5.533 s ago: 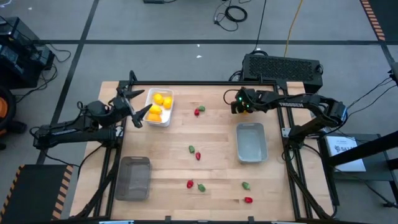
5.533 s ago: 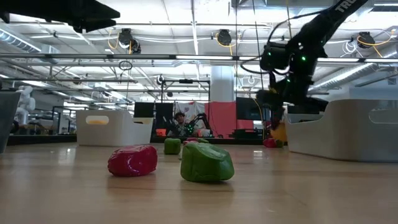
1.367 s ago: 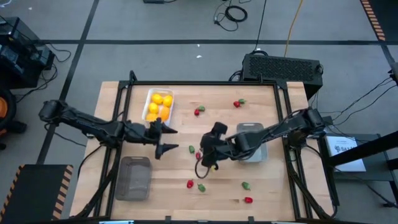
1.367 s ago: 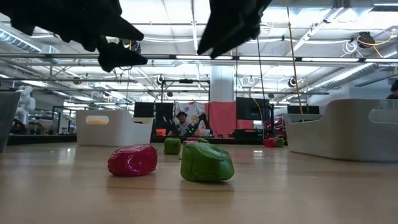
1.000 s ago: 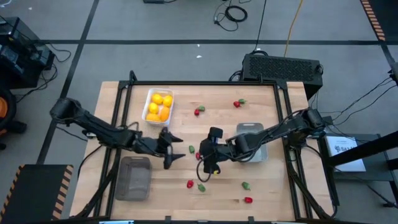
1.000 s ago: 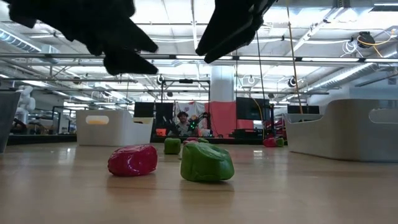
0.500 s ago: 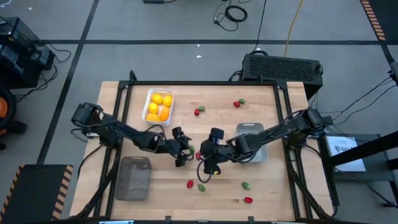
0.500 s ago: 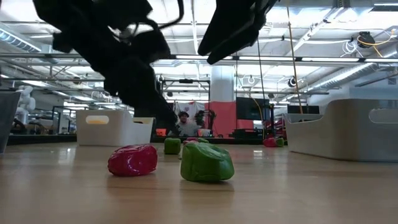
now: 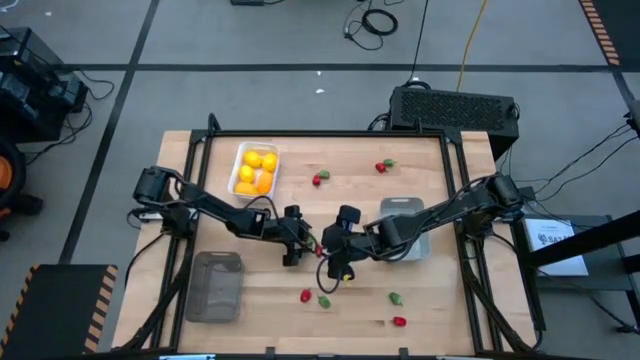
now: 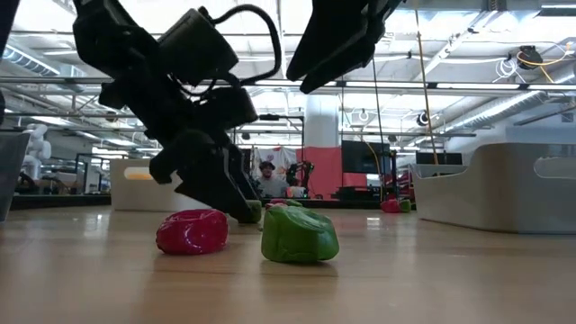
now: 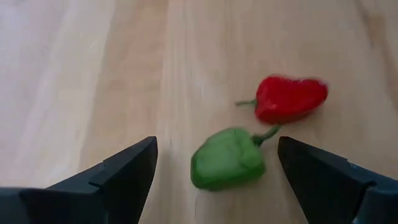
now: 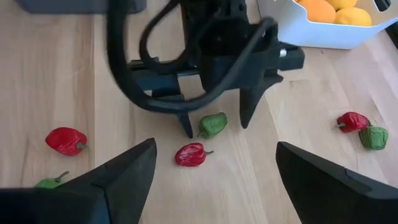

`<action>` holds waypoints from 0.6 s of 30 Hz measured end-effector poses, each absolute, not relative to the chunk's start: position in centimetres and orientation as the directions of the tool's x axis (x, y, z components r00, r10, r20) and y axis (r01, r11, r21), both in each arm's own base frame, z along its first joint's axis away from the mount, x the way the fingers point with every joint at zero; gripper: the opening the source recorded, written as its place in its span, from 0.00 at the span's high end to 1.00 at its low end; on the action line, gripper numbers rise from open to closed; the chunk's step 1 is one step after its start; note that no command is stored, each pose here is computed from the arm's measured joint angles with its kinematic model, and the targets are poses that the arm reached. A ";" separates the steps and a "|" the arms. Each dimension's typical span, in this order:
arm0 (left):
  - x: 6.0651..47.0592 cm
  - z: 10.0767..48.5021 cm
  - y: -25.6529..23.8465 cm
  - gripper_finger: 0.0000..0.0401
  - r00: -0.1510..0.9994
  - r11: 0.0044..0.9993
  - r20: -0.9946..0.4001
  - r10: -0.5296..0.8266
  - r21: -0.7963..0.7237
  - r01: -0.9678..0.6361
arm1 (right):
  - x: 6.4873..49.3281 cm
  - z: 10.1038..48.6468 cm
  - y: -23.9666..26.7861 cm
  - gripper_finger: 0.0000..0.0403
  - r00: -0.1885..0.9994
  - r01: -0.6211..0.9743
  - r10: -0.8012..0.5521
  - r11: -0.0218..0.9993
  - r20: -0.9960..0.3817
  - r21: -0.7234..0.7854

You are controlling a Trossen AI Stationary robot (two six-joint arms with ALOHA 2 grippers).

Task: Sort produce into baskets
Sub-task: Put the middle left green chili pepper into the transparent black bin

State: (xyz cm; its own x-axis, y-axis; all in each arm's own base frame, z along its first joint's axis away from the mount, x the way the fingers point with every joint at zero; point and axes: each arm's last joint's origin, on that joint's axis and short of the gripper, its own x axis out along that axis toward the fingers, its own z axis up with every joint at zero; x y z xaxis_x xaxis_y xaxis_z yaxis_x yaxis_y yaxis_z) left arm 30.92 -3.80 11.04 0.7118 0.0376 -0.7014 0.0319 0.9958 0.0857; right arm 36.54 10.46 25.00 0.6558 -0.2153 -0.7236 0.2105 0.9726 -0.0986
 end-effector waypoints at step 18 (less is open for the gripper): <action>31.9 9.4 -3.5 0.15 0.734 0.996 -0.678 -0.034 0.035 0.078 | 36.5 25.0 10.4 0.21 0.653 0.241 -0.216 0.968 -0.726 -0.071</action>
